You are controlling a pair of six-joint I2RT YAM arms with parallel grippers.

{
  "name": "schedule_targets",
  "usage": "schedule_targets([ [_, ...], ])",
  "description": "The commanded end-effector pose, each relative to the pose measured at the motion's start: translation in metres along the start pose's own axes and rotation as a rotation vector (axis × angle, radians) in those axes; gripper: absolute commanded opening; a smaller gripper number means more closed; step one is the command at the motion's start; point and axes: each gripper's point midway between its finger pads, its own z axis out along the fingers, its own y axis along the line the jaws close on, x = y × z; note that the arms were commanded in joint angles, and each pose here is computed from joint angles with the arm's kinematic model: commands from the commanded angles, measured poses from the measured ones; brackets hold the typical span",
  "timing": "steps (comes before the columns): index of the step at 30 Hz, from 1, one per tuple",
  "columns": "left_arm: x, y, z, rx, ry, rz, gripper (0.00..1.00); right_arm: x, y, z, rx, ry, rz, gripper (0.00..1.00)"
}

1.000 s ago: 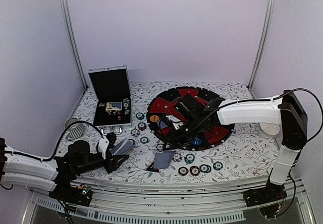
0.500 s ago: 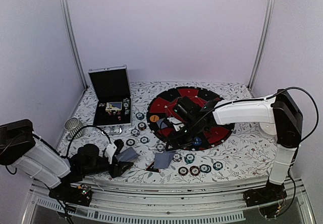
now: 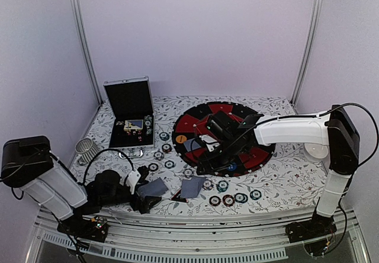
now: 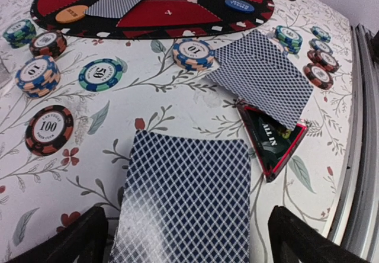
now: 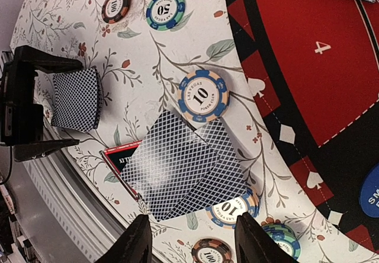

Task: Distribute texas hold em gaming equipment
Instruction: Place the face-down deck piles at the center of the board, then pick up the poker card from the center of the board.

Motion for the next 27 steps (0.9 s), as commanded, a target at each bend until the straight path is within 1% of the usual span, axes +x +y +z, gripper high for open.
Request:
schedule_targets([
  [1, -0.008, -0.004, -0.006, -0.010, -0.037, 0.025, 0.98, -0.008, -0.004, -0.008, 0.016, -0.018, -0.004, 0.53],
  [6, -0.020, -0.007, -0.014, -0.059, -0.083, 0.085, 0.98, -0.015, -0.013, -0.001, -0.002, 0.006, 0.000, 0.57],
  [11, -0.050, -0.019, -0.028, -0.073, -0.187, 0.168, 0.98, -0.025, -0.014, 0.008, -0.071, 0.035, -0.013, 0.57],
  [13, -0.064, -0.028, -0.033, -0.048, -0.219, 0.200, 0.96, -0.023, -0.016, 0.016, -0.077, 0.065, -0.018, 0.54],
  [15, -0.080, -0.049, -0.036, 0.041, -0.237, 0.264, 0.87, -0.017, -0.018, 0.025, -0.090, 0.101, -0.021, 0.52],
  [16, -0.085, -0.060, -0.035, 0.087, -0.232, 0.300, 0.83, -0.015, -0.017, 0.028, -0.100, 0.114, -0.021, 0.50],
  [18, -0.084, -0.073, -0.029, 0.131, -0.187, 0.343, 0.72, -0.015, -0.015, 0.032, -0.120, 0.127, -0.026, 0.48],
  [19, -0.082, -0.079, -0.024, 0.155, -0.166, 0.362, 0.69, -0.016, -0.015, 0.034, -0.123, 0.129, -0.028, 0.47],
  [21, -0.075, -0.091, -0.015, 0.197, -0.122, 0.413, 0.66, -0.015, -0.016, 0.039, -0.133, 0.142, -0.030, 0.47],
  [24, -0.065, -0.107, -0.003, 0.260, -0.075, 0.510, 0.64, -0.012, -0.018, 0.047, -0.154, 0.167, -0.025, 0.47],
  [27, -0.063, -0.114, 0.013, 0.274, -0.043, 0.566, 0.58, -0.010, -0.017, 0.050, -0.166, 0.182, -0.027, 0.46],
])
